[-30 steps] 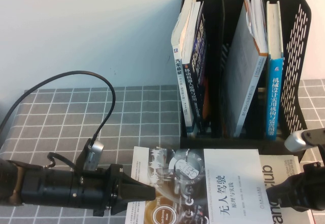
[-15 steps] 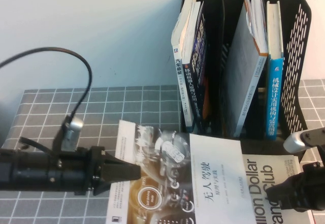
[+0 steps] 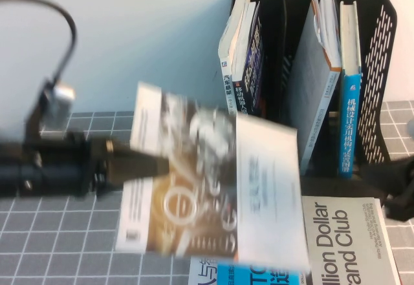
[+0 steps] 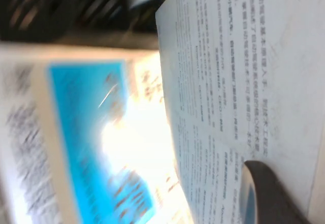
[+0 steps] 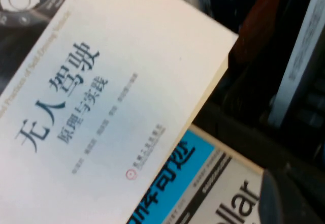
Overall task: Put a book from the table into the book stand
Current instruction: Pick up the book with your left arm, then place the book on the book shelf
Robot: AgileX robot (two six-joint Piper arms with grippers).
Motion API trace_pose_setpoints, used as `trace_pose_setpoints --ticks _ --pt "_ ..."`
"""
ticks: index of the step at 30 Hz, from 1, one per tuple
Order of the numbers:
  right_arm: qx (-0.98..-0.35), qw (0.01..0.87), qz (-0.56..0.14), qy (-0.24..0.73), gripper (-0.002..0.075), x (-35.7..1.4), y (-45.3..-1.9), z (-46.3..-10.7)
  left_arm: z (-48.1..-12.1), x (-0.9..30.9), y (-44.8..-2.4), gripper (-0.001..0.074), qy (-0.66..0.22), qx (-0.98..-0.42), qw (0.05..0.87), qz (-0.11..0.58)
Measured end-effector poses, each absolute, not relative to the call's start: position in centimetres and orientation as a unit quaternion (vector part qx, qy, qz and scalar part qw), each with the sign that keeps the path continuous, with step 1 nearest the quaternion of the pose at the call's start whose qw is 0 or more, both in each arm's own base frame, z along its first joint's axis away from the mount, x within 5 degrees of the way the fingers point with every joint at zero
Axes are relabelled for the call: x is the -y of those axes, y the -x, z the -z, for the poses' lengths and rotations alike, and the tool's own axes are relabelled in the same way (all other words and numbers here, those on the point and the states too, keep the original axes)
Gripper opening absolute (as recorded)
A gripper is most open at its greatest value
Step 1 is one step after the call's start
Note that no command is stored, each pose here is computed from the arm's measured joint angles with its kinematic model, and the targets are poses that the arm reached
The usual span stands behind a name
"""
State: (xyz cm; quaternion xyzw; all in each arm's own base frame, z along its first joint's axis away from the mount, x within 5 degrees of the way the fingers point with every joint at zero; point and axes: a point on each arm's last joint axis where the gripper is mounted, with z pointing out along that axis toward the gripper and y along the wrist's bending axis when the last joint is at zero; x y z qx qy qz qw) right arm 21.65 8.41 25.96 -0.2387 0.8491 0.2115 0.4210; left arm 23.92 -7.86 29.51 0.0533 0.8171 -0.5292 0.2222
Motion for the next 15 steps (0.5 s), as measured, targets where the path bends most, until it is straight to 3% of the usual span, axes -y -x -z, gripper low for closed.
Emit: trace_pose_setpoints --ticks 7,15 --pt "-0.820 0.474 -0.207 0.246 -0.0003 -8.2 -20.4 -28.9 -38.0 9.8 -23.8 0.0100 -0.104 -0.793 0.307 0.516" --pt "-0.809 0.490 -0.206 0.249 -0.0003 -8.0 -19.7 -29.7 -43.5 11.4 -25.5 0.0099 -0.132 -0.832 0.346 0.414"
